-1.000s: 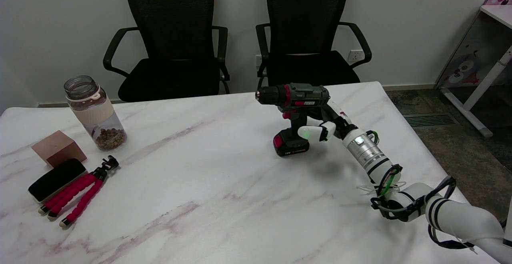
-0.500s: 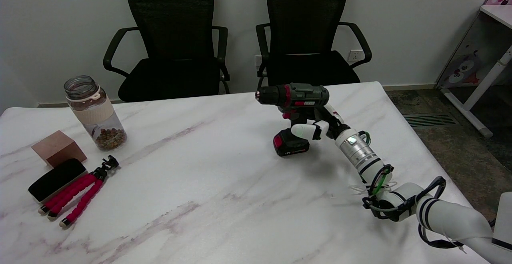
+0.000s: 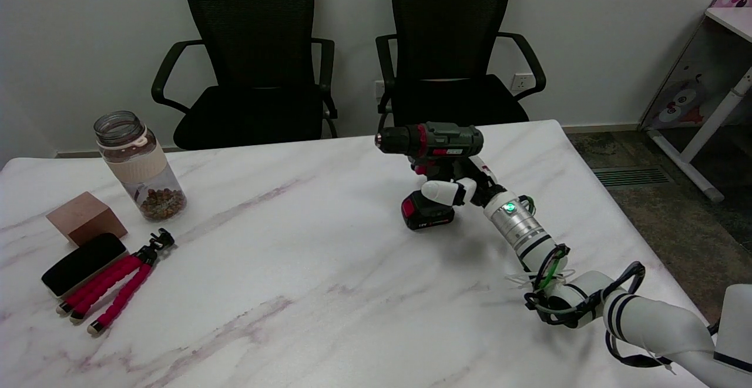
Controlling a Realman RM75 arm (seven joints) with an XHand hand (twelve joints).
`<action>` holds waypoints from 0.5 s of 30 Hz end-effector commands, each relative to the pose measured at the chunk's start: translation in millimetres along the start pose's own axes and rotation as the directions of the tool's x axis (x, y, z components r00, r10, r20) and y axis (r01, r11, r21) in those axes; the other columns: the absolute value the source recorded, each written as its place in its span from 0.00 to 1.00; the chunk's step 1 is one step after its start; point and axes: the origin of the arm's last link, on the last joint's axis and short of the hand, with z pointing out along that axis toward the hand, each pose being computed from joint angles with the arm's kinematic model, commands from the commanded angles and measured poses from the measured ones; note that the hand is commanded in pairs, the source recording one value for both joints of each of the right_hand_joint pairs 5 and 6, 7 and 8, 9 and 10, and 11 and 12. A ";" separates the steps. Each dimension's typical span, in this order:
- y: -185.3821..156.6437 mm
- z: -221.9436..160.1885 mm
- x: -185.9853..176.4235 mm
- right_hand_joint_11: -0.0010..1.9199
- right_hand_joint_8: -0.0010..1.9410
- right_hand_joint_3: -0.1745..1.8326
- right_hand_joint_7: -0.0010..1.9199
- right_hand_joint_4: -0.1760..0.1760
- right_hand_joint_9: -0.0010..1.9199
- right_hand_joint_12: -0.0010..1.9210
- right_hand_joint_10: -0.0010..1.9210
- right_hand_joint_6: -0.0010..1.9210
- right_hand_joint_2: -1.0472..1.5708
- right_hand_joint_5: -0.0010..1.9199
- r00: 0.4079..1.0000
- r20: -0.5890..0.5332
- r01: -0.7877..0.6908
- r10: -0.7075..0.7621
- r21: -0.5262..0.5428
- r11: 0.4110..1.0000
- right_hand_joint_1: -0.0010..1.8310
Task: Pick up the power screwdriver.
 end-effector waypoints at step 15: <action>-6.4 4.9 -13.6 0.28 0.27 0.53 0.28 1.00 0.19 0.28 0.19 0.28 0.30 0.28 0.997 0.025 -0.069 0.068 0.032 0.997 0.47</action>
